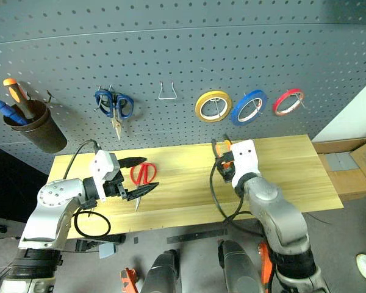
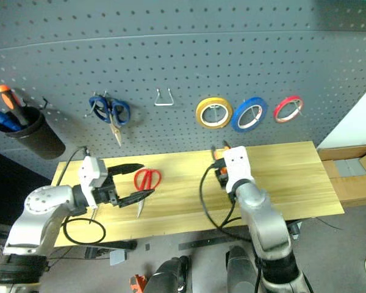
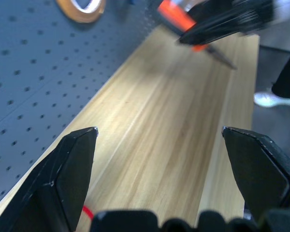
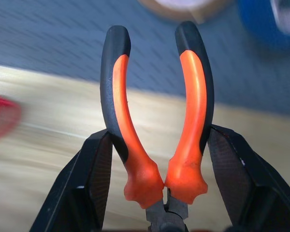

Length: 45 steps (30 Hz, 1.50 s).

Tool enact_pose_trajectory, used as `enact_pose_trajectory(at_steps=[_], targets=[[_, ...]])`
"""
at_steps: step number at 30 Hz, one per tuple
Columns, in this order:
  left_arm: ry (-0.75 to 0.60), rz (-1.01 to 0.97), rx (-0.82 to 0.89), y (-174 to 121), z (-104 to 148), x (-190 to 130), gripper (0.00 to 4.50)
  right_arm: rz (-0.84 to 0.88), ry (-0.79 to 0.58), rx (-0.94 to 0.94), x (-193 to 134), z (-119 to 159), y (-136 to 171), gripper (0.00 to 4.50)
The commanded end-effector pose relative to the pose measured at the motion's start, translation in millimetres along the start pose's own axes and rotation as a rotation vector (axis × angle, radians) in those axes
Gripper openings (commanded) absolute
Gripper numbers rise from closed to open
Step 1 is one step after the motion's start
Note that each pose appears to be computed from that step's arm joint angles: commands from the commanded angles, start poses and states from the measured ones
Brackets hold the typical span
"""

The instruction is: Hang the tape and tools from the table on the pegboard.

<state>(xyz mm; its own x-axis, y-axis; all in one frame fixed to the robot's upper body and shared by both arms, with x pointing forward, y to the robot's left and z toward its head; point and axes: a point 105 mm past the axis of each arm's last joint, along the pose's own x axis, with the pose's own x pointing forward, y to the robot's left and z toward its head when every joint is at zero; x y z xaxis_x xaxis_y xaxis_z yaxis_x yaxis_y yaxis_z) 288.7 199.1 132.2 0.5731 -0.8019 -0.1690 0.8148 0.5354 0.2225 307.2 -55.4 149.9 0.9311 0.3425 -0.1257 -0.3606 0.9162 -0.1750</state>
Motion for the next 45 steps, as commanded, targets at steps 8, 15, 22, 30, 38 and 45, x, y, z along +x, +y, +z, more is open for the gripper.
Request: enact_pose_trajectory(at_steps=[8, 15, 22, 30, 38, 45], targets=[[-0.153, 0.182, -0.018, 15, 28, -12, 4.45, 0.067, -0.471, -0.065, 2, 126, 7, 2.5], [-0.233, 0.299, -0.048, 22, 38, -26, 4.45, 0.157, -0.629, -0.04, 24, 182, 27, 2.5], [-0.269, 0.427, -0.036, 32, 45, -39, 4.45, 0.282, -0.731, 0.01, 35, 223, 67, 2.5], [-0.284, 0.451, -0.014, 36, 51, -34, 4.45, 0.303, -0.84, -0.003, 48, 243, 87, 2.5], [-0.322, 0.421, 0.001, 32, 64, -19, 4.45, 0.217, -0.932, -0.07, 62, 236, 79, 2.5], [-0.34, 0.41, 0.01, 36, 71, -14, 4.45, 0.2, -0.923, -0.003, 75, 231, 78, 2.5]])
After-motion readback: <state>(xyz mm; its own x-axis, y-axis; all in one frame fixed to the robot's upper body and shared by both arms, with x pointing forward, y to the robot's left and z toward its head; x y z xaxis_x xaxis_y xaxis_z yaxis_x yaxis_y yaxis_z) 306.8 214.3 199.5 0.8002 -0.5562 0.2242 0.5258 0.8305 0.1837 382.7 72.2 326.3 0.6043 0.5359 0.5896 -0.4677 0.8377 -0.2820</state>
